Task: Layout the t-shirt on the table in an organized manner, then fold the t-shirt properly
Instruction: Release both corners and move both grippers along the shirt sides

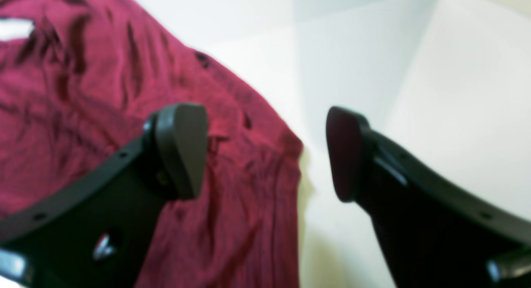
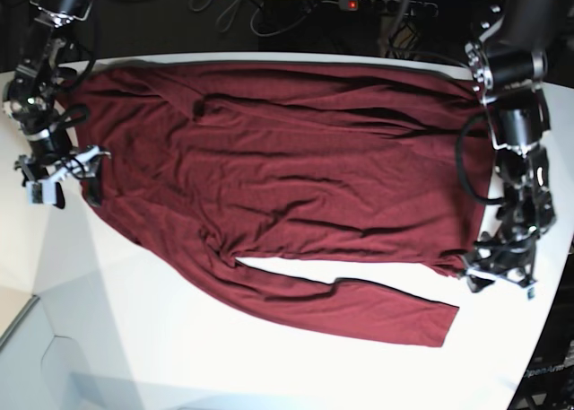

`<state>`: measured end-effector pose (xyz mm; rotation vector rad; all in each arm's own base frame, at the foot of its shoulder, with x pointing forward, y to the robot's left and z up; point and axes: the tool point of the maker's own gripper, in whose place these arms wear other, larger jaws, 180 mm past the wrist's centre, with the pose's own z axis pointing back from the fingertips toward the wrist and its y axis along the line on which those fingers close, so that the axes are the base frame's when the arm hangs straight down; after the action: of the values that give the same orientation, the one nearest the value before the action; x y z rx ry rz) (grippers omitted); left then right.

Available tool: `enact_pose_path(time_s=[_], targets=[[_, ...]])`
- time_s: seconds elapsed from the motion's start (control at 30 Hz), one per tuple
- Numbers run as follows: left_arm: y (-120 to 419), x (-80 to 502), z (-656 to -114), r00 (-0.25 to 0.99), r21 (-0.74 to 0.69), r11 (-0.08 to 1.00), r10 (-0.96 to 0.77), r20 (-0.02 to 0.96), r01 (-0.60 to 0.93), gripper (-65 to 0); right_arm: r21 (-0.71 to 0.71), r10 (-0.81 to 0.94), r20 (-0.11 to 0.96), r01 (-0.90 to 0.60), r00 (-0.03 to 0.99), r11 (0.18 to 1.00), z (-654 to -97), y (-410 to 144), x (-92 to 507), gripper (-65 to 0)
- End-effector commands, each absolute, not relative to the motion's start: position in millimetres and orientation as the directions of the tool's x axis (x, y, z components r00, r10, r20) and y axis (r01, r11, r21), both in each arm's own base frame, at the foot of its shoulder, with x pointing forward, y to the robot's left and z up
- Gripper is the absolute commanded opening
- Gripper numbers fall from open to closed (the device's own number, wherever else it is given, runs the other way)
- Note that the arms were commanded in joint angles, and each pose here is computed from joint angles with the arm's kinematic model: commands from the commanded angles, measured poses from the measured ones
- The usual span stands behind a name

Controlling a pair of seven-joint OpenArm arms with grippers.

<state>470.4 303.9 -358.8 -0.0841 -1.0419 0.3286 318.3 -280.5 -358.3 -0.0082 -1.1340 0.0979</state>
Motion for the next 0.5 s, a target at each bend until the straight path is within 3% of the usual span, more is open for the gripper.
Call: enact_pose_path(time_s=[0.0, 0.2, 0.47], targets=[[315, 483, -343, 0.426, -0.194, 0.954, 0.278, 0.861, -0.229, -31.2, -0.072, 0.092, 0.926, -0.068, 0.366, 0.995, -342, -282, 327, -20.3], [309, 487, -379, 0.507, -0.11, 0.971, 0.204, 0.838, -0.211, -31.2, -0.104, 0.125, 0.911, -0.073, 0.393, 0.992, -351, -277, 325, -20.3], [302, 478, -404, 0.524, -0.036, 0.986, 0.117, 0.843, -0.163, -31.2, -0.104, 0.125, 0.911, -0.076, 0.393, 0.992, -351, -276, 326, -20.3]])
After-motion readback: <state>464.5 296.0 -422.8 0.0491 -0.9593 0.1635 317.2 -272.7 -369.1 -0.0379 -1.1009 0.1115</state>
